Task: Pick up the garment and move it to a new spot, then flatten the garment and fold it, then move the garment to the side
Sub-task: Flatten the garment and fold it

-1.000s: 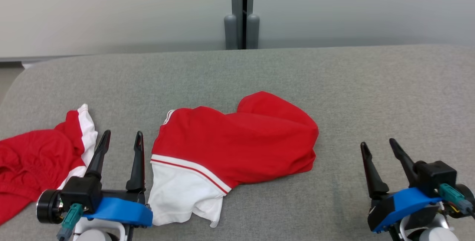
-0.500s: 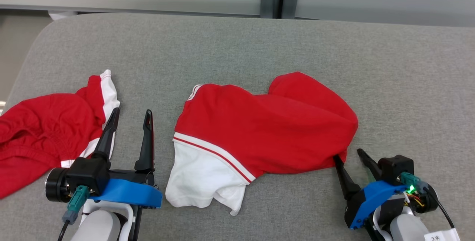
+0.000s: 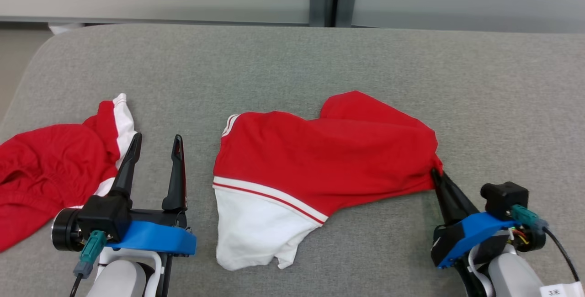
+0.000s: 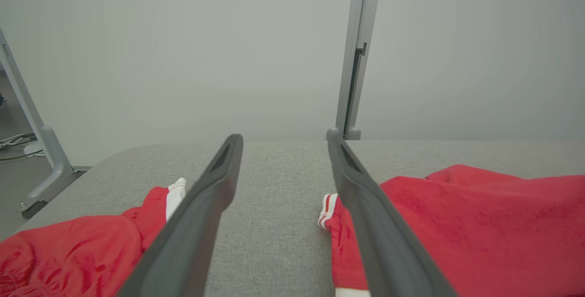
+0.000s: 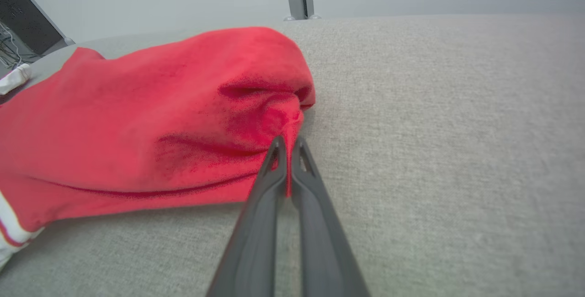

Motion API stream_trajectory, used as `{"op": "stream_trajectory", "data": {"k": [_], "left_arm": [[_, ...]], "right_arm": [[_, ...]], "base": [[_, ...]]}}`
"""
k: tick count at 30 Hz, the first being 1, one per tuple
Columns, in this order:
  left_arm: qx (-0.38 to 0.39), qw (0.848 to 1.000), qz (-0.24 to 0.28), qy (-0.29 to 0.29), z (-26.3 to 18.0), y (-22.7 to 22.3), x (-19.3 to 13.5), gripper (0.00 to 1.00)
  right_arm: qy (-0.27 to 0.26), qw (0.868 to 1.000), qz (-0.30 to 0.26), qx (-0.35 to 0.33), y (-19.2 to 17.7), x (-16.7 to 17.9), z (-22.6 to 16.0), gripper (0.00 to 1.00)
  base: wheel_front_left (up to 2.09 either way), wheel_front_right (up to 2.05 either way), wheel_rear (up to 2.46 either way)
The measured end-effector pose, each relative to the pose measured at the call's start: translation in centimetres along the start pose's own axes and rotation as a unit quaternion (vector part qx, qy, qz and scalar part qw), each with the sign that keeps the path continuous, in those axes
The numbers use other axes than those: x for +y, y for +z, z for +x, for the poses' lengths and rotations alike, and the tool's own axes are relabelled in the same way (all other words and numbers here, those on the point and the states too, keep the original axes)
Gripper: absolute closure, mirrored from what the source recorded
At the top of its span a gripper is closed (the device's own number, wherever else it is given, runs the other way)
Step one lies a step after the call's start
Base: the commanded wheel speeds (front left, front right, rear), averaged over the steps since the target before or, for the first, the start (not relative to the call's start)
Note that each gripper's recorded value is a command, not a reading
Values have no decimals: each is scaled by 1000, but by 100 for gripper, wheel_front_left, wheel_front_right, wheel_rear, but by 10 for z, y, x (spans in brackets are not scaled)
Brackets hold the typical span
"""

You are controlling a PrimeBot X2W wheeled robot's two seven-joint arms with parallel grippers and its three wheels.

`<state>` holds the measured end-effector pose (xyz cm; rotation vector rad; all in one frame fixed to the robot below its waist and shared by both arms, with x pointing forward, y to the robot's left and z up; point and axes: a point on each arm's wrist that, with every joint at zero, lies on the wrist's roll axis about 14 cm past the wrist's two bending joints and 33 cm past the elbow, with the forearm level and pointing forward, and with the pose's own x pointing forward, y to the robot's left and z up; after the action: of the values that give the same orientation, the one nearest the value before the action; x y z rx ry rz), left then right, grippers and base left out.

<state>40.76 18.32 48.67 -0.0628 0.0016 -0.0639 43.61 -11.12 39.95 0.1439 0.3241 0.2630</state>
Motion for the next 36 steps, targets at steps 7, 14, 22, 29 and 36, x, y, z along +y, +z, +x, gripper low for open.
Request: {"op": "stream_trajectory", "data": {"k": [7, 14, 22, 29, 36], "left_arm": [[-8, 1000, -4, -26, 3, 4, -17, 0], [-12, 999, -6, -41, 3, 7, -27, 0], [-6, 999, -9, -39, 0, 3, -27, 0], [2, 1000, -12, -27, 2, -3, -19, 0], [12, 1000, -13, -12, 3, -11, -11, 0]], "right_arm": [[-67, 994, 10, -87, 47, -42, -36, 100], [-120, 975, -23, -188, 109, -64, -80, 100], [-30, 989, -38, -142, 98, -2, -54, 100], [57, 996, -31, -63, 54, 51, -11, 100], [95, 995, -30, -26, 25, 73, 12, 0]], "base": [[0, 0, 0], [0, 0, 0], [0, 0, 0], [0, 0, 0], [0, 0, 0]]}}
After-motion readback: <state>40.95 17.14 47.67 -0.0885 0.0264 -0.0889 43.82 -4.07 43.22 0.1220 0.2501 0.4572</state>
